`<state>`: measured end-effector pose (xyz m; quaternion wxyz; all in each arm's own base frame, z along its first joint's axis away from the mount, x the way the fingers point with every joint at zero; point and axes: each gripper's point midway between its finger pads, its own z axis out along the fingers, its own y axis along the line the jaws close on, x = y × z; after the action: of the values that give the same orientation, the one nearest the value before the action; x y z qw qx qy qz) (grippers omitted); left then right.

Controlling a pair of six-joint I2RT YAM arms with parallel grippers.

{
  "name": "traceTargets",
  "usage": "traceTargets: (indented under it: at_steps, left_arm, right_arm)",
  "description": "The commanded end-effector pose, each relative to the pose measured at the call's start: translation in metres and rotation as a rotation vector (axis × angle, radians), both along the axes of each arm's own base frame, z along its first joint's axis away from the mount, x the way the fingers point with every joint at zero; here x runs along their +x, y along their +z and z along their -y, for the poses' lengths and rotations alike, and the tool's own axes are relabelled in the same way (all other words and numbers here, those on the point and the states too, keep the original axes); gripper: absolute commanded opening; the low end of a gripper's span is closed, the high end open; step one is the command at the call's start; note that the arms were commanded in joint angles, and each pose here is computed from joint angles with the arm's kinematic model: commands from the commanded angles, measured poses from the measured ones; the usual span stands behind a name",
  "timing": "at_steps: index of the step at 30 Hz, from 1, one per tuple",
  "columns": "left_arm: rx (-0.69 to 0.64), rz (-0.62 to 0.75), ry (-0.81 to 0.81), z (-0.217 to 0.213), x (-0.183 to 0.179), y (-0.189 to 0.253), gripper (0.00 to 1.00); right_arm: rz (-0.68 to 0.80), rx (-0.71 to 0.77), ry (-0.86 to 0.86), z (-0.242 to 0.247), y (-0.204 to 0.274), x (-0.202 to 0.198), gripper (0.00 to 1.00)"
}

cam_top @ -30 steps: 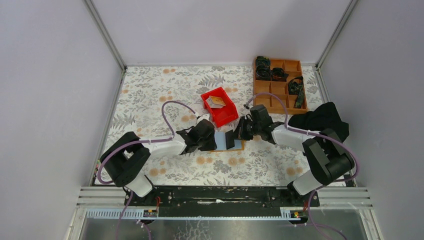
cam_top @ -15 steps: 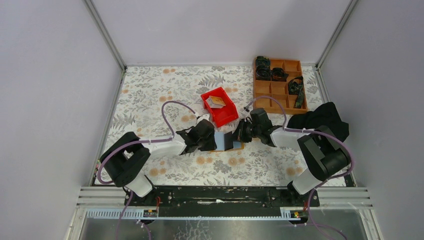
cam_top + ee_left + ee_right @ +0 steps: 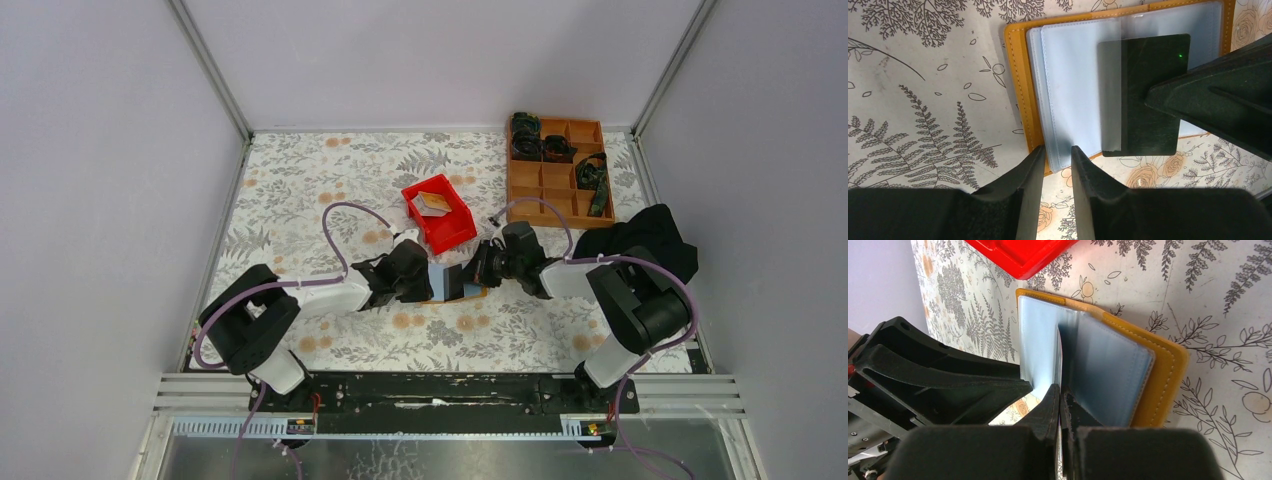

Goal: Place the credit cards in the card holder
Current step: Insert the credit card into the card holder.

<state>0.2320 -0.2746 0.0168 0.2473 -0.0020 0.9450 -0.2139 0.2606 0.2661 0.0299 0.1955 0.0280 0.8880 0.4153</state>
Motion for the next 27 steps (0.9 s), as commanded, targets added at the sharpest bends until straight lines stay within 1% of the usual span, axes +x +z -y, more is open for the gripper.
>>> traceTargets:
  at_steps: [1,10,20,27]
  left_arm:
    - [0.162,-0.108,-0.027,-0.037,-0.033,-0.039,0.34]
    - [0.172,-0.114,-0.021,-0.040,-0.035,-0.039,0.33]
    - [0.173,-0.114,-0.013,-0.042,-0.036,-0.038,0.33]
    - [0.177,-0.113,-0.013,-0.045,-0.037,-0.038,0.33]
  right_arm:
    - [0.002,-0.002,-0.010,0.002,-0.010,-0.001,0.00]
    - [0.014,-0.040,-0.033,0.009,-0.024,0.000,0.00]
    - [0.060,-0.096,-0.051,0.016,-0.024,0.009,0.00]
    - [0.060,-0.092,-0.049,0.013,-0.026,0.015,0.00]
